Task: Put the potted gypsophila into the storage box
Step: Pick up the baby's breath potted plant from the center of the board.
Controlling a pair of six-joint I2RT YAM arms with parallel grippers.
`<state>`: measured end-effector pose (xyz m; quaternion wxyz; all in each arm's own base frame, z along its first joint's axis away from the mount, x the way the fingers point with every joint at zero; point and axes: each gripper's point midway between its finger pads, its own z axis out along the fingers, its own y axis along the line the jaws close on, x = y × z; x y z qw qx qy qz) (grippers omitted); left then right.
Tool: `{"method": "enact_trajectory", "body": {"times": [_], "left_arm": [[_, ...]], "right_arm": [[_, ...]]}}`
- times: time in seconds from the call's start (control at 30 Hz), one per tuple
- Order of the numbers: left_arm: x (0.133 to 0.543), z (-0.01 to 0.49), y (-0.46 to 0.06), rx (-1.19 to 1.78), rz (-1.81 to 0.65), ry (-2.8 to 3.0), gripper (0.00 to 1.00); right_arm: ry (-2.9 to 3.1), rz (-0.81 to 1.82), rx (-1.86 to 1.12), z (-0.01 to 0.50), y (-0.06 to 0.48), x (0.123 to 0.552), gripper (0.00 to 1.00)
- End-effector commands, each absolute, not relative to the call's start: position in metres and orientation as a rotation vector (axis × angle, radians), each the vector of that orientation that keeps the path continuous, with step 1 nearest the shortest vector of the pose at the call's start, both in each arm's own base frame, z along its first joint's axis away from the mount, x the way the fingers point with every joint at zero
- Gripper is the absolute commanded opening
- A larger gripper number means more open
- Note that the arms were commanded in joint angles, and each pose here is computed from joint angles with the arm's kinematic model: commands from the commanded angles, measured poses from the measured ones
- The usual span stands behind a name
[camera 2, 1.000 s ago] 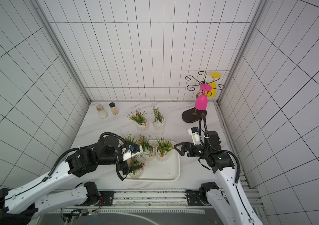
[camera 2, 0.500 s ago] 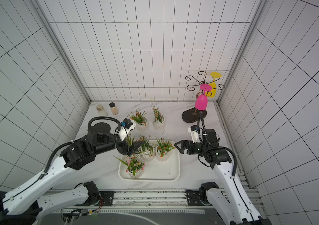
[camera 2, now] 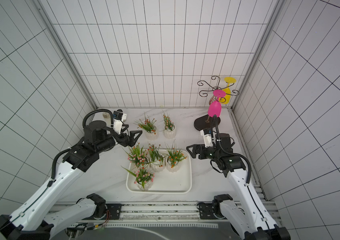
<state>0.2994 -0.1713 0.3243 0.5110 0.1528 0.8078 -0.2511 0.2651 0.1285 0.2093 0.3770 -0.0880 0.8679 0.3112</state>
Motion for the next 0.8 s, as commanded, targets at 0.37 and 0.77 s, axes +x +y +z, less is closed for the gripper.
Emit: {"method": "enact_trajectory", "body": {"times": [0.37,0.77], "left_arm": [[0.340,0.267,-0.110,0.007,-0.651,2.068,0.96],[0.350,0.224,-0.092,-0.072,-0.693,2.134,0.94]], "right_arm": [[1.969,0.593,-0.390,0.251,0.132,0.323,0.96],[1.947,0.424,-0.639,0.206,0.155,0.363,0.99]]}}
